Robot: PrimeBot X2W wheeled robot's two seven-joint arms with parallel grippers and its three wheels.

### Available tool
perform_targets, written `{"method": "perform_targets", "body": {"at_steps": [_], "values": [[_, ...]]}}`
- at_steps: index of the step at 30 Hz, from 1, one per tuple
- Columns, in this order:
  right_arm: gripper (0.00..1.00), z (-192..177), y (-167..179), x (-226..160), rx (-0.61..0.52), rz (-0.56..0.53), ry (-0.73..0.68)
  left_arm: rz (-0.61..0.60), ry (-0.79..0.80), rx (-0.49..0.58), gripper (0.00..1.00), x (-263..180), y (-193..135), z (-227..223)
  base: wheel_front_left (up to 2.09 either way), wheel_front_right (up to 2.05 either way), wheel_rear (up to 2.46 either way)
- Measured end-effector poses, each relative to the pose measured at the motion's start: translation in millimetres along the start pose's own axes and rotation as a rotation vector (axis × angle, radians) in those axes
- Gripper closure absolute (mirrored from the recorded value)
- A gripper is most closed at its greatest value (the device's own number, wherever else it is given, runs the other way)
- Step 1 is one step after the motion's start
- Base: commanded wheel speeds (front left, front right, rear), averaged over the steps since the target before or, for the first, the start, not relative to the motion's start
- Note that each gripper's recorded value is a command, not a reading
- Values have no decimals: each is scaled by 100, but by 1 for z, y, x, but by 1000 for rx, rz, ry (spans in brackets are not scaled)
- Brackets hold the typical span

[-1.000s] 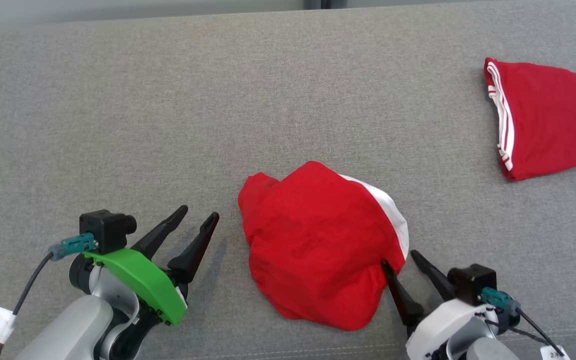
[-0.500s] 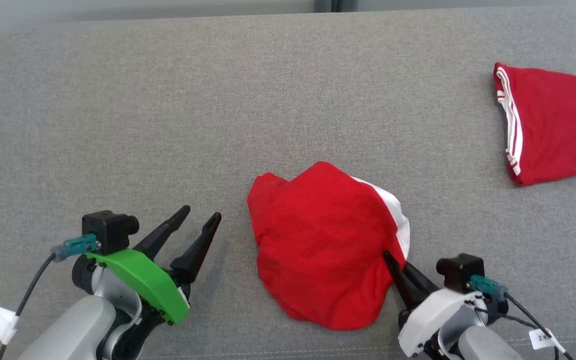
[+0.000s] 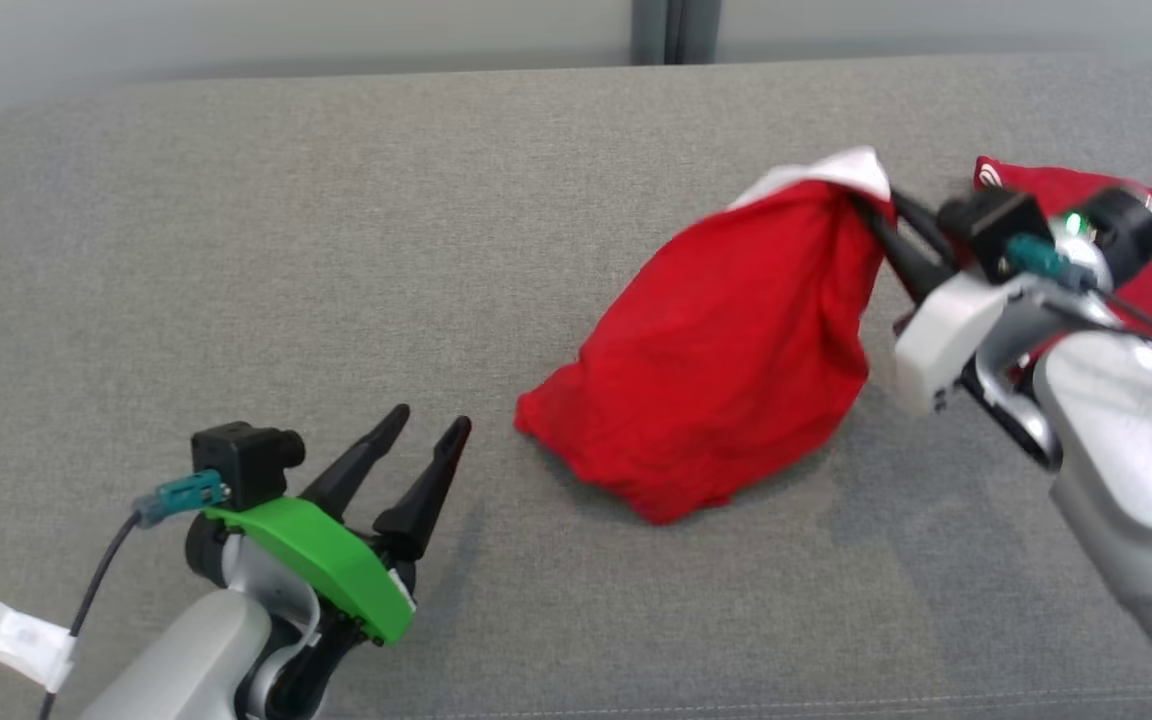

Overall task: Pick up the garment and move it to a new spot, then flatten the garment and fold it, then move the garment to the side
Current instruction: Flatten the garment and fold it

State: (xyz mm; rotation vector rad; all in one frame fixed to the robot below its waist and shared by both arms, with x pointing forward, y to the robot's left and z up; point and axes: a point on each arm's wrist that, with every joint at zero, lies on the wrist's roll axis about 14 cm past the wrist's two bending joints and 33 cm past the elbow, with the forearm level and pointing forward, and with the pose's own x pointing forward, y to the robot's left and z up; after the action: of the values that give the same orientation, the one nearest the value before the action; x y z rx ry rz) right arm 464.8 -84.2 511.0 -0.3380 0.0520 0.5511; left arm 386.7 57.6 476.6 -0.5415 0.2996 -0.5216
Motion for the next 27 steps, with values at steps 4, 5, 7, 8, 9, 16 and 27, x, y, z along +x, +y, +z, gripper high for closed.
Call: {"method": "perform_targets", "body": {"at_steps": [4, 5, 7, 8, 9, 16, 27], "values": [[100, 44, -4, 21, -113, 30, -57, 3, -36, -36, 0, -2, -7, 3, 0, 0, 0], [100, 53, 0, 26, -140, 51, -64, 8, -45, -45, 0, -4, -8, 4, 0, 0, 0], [100, 70, 16, 37, -203, 106, -77, 17, -58, -53, 0, -7, -8, 5, 0, 0, 0], [100, 79, 24, 42, -229, 134, -86, 22, -65, -57, 0, -8, -8, 5, 0, 0, 0], [100, 88, 32, 47, -257, 159, -94, 26, -77, -62, 0, -10, -9, 7, 0, 0, 0], [100, 159, 51, 73, -396, 221, -191, 91, -124, -68, 0, -29, 1, 12, 0, 0, 0], [100, 147, 89, 60, -298, 335, -177, 231, -206, -30, 0, -75, 35, 27, 0, 0, 0]]}}
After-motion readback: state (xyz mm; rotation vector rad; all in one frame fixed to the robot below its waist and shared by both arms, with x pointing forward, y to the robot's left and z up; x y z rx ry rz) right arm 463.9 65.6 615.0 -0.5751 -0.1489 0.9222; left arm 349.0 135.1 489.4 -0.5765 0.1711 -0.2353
